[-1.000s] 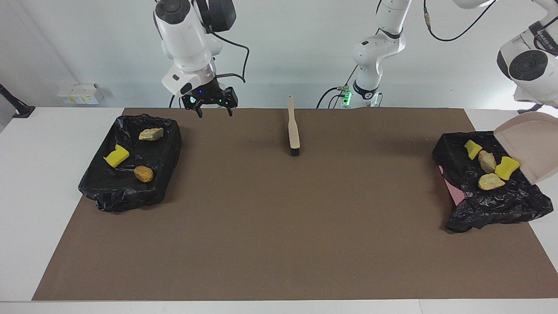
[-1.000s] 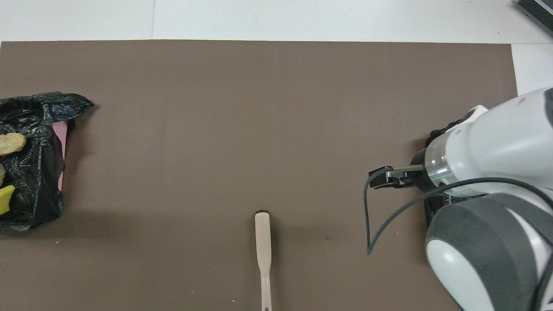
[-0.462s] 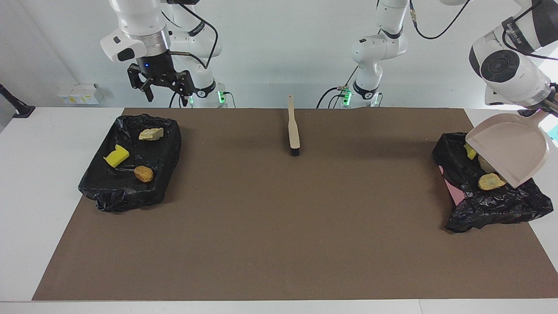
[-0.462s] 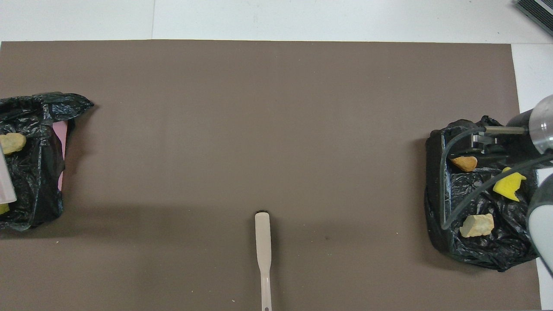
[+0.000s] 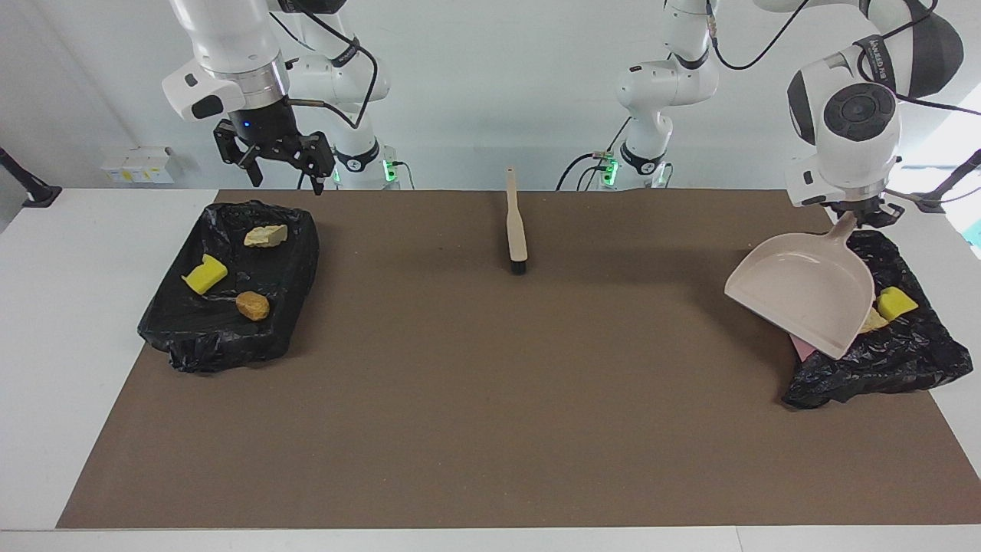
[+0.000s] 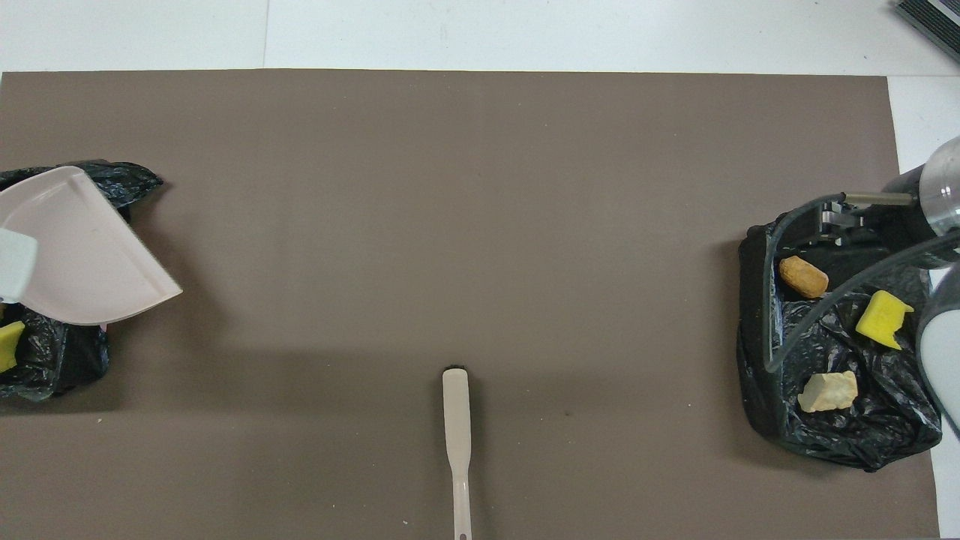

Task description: Sweep and dump trash in bin

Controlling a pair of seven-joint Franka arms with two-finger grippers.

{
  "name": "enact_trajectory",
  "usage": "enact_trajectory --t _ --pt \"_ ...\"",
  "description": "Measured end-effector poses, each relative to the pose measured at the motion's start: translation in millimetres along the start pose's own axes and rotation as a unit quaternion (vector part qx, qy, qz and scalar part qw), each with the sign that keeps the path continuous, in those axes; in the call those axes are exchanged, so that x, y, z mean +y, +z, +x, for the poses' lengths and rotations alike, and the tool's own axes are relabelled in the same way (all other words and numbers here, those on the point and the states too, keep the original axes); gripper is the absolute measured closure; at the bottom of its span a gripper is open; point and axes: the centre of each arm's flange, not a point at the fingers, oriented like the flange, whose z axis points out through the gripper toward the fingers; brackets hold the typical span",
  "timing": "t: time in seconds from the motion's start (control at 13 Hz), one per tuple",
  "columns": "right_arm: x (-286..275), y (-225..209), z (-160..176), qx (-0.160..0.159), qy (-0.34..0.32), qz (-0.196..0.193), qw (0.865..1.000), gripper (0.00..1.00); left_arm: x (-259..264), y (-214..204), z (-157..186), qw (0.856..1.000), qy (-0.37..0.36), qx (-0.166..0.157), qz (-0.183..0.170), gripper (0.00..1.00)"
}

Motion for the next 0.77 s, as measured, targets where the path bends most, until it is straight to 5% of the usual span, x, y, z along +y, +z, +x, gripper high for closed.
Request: enact_trajectory --t 0.38,0.77 --pt "14.8 -0.2 3.3 -0.002 0.014 0.001 1.000 0.00 53.6 -31.3 50.9 0.980 -0.147 0.085 -0.103 0.68" --pt "31.1 1.7 7.1 -0.006 0.031 0.010 0.999 0.00 134.9 -87.7 109.2 0.948 -0.244 0.125 -0.163 0.68"
